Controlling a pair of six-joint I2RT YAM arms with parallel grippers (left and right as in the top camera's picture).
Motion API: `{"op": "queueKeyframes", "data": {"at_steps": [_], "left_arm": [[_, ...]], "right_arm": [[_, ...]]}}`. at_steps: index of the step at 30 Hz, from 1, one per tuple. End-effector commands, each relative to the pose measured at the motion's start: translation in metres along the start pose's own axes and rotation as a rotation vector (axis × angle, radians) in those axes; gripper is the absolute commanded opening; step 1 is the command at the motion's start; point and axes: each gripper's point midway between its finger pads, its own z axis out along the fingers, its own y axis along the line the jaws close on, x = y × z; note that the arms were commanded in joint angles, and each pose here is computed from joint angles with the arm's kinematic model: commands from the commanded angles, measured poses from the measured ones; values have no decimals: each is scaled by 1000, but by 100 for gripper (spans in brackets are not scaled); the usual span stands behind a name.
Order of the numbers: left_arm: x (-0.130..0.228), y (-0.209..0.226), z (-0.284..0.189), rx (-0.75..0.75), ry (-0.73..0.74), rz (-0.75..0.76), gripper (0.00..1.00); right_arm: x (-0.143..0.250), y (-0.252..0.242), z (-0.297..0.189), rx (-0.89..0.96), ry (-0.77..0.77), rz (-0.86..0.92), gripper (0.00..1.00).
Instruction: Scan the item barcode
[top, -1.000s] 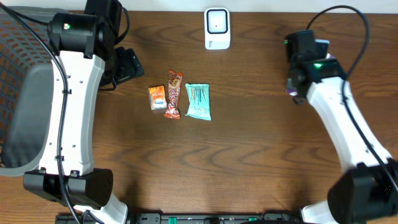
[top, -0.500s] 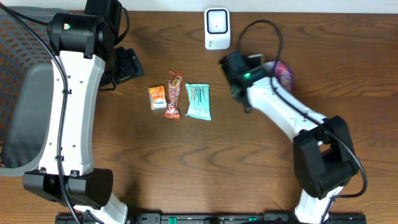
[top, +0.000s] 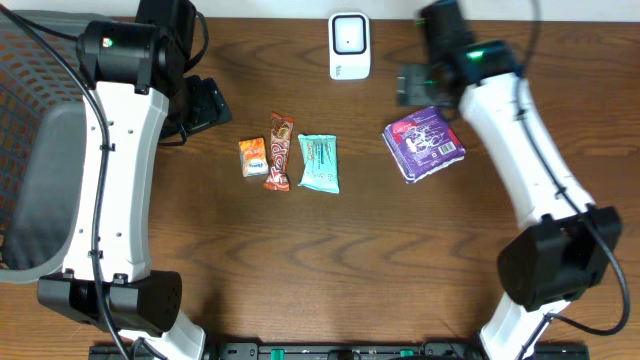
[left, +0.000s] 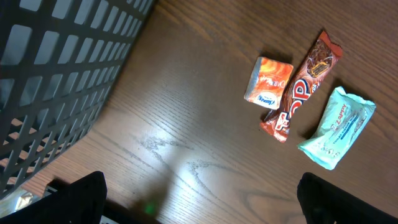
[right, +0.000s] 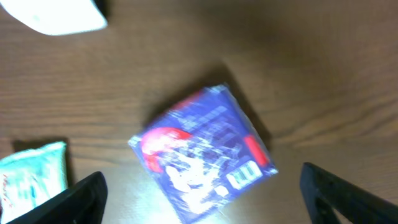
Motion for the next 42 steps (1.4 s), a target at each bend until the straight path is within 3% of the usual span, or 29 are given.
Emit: {"op": "queueKeyframes", "data": {"at_steps": [1,3,5,8,12,17,23,29,35,42], "left_arm": [[10,8,-2,-30,37,6,98],[10,8,-2,-30,37,6,98],[10,8,-2,-30,37,6,98],[10,8,-2,-30,37,6,98],[10,8,-2,-30,37,6,98],[10,8,-2,-30,37,6,98],[10,8,-2,-30,37,6,98],[10,8,-2,-30,37,6,98],[10,8,-2,-30,37,6,98],[10,8,-2,-30,37,6,98]], "right_arm": [[17,-10,13,-203,117,-9,98],[28,-17,24,-282,167,-2,96],[40,-12,30,-418,205,-7,87],[57,16,26,-696,202,-98,87],[74,31,38,-743,209,-151,84],[84,48,50,-623,230,-206,71],[88,37,75,-151,201,-260,74],[76,25,64,286,31,-247,80],[84,42,83,282,-35,-266,75],[111,34,119,292,-5,-274,71]]}}
